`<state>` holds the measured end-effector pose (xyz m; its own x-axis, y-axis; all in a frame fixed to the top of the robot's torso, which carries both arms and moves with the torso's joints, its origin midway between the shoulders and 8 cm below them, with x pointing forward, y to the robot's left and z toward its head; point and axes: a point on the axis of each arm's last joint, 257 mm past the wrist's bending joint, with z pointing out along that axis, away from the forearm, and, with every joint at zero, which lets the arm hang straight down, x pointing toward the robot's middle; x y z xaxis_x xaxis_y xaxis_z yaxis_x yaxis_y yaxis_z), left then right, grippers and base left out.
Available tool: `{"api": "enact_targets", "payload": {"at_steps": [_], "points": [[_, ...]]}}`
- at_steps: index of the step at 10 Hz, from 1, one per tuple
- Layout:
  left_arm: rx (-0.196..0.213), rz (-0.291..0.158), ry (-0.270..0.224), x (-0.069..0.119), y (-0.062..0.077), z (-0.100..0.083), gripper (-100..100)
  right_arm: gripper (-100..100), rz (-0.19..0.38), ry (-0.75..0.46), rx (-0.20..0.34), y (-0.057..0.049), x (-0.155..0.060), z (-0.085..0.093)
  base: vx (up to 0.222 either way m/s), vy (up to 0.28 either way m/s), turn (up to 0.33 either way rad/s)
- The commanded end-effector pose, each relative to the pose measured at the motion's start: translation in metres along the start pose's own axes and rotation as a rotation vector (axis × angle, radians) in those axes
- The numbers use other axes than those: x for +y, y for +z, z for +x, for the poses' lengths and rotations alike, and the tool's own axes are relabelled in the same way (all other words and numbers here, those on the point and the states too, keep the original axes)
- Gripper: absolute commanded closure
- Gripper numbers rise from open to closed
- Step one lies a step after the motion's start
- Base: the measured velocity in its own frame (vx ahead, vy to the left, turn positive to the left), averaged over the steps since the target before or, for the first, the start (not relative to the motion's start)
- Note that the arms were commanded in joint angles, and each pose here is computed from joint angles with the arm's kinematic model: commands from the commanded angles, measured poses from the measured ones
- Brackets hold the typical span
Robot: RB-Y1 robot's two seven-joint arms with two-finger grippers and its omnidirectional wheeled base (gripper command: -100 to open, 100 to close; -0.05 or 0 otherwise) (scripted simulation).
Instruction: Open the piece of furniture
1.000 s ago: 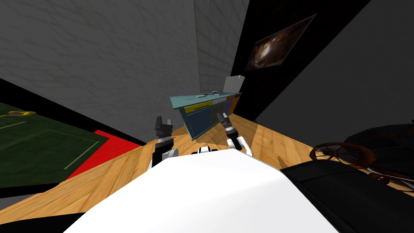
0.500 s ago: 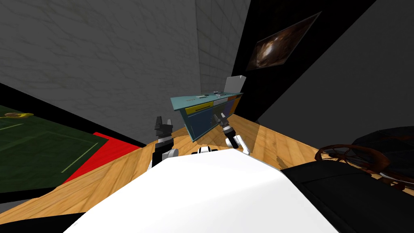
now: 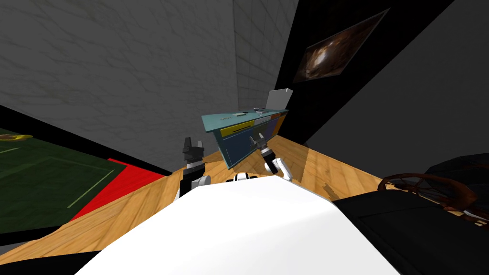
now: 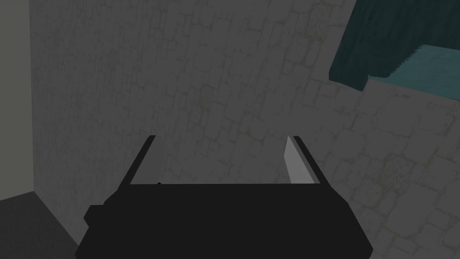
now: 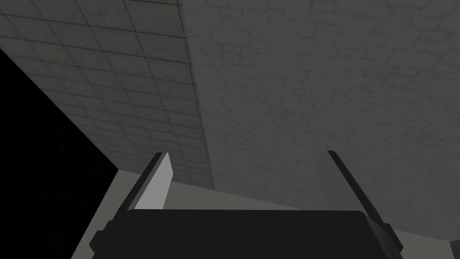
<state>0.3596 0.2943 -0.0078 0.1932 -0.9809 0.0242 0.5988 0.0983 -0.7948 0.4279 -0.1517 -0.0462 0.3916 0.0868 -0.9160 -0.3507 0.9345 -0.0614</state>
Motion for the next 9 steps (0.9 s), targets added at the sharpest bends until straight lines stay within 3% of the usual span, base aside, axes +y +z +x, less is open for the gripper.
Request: {"api": "enact_targets", "payload": {"at_steps": [1,9], "points": [[0.000,0.000,0.000,0.000,0.000,0.000,0,-100,-0.010,-0.082,0.019,0.003,0.003,0.006,0.050,0.023,0.001],[0.000,0.000,0.000,0.000,0.000,0.000,0,-100,-0.059,-0.432,0.079,0.023,0.022,0.033,0.070,0.044,0.005]]}}
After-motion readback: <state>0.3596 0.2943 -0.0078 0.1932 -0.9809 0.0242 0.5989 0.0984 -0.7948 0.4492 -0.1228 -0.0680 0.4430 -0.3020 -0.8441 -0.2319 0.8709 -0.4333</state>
